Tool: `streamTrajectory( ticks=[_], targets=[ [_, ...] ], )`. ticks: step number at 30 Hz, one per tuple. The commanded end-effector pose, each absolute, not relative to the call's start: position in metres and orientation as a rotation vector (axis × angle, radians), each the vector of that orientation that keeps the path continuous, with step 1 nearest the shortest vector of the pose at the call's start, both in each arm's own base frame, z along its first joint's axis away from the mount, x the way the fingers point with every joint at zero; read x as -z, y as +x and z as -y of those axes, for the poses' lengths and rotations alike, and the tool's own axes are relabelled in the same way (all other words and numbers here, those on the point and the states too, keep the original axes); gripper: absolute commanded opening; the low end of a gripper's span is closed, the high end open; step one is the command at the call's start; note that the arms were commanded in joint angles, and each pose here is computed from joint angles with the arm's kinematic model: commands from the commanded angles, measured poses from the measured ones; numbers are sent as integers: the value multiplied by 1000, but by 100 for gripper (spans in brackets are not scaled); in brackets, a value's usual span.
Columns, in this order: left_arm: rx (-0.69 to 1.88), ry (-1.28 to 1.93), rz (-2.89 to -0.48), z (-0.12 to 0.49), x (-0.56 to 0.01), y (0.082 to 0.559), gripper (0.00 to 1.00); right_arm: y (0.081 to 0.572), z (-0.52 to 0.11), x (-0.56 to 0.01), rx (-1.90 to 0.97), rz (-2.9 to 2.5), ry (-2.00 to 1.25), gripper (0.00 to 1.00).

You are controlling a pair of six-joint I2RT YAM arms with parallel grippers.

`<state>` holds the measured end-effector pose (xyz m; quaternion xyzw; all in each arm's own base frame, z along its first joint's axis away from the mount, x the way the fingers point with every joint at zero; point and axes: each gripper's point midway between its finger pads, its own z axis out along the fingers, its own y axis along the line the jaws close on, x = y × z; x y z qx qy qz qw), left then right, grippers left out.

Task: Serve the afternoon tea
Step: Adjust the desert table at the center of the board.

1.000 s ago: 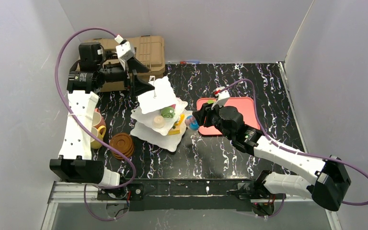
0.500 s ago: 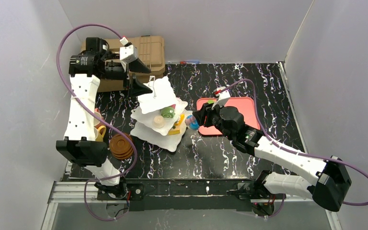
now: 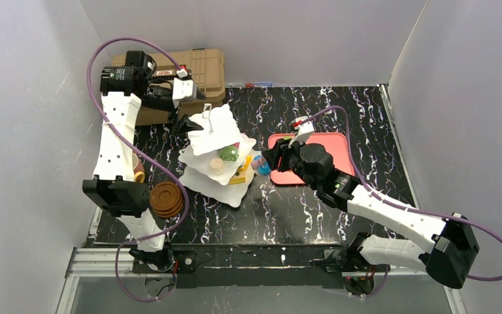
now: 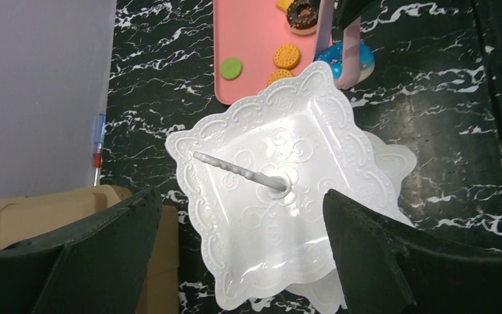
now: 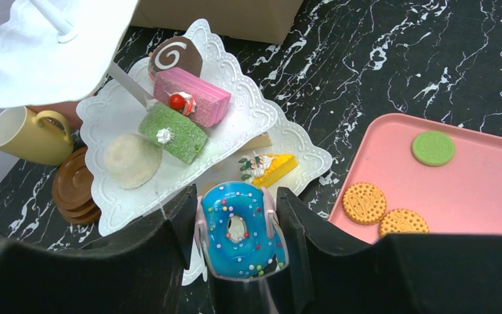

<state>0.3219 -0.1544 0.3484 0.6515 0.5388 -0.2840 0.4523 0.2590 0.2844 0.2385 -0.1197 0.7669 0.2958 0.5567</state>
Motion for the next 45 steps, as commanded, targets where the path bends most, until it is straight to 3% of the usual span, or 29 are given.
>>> streamTrajectory(
  ticks=[1, 9, 21, 28, 35, 45],
  targets=[
    [630, 1717, -1282, 146, -348, 299, 91, 262, -294, -280, -762, -1714, -262, 24],
    [516, 1719, -1123, 164, -372, 320, 88, 261, -297, -282, -777, -1713, -265, 24],
    [485, 1804, -1087, 179, -362, 325, 79, 259, -295, -285, -785, -1710, -261, 23],
    [420, 2031, -1061, 156, -341, 300, 74, 258, -293, -285, -784, -1713, -261, 23],
    [430, 2042, -992, 167, -347, 289, 72, 258, -297, -284, -795, -1721, -265, 22],
    [235, 1994, -916, 166, -361, 311, 53, 257, -297, -285, -802, -1719, -262, 22]
  ],
)
